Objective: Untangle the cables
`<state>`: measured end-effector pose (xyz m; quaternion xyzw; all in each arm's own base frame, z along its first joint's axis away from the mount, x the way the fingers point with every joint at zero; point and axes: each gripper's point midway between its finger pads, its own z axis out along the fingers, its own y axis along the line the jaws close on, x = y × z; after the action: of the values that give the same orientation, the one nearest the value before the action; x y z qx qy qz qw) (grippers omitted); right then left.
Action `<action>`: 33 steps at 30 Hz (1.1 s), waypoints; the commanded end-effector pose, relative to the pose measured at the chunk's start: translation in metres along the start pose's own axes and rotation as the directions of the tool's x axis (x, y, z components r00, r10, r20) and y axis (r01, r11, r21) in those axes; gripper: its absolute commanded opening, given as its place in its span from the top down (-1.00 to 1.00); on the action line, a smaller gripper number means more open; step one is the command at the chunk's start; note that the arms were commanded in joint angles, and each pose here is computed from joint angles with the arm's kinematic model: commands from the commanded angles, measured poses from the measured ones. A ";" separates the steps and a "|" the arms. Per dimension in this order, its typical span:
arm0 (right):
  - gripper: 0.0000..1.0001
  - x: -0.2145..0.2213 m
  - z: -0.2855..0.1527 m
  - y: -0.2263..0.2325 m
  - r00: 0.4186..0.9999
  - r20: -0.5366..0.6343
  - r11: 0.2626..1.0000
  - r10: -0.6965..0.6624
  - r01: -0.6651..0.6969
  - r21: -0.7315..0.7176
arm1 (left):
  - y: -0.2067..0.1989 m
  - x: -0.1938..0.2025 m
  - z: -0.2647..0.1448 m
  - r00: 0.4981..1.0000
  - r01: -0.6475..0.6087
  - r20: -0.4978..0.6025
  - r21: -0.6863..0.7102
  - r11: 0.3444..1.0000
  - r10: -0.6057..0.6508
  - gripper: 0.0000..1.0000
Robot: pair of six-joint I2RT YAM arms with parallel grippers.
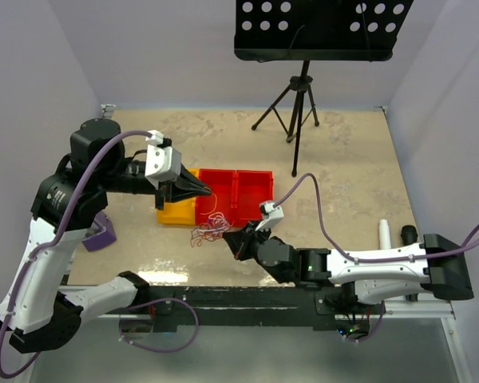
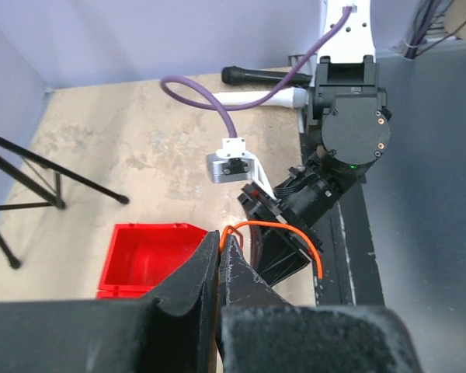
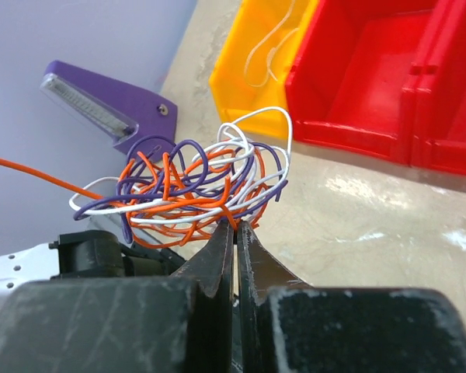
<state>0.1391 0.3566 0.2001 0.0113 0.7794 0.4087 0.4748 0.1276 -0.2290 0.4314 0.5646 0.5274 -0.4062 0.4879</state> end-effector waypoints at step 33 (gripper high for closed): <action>1.00 0.019 -0.012 -0.026 0.976 -0.143 0.982 -0.164 0.176 0.074 | -0.002 0.150 0.010 0.967 0.106 -0.221 -0.107 0.989 -0.127 0.63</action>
<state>0.1312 0.3191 0.1586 0.0033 0.8319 0.3375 0.4405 0.1571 -0.1869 0.3231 0.5443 0.6276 -0.2527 0.4960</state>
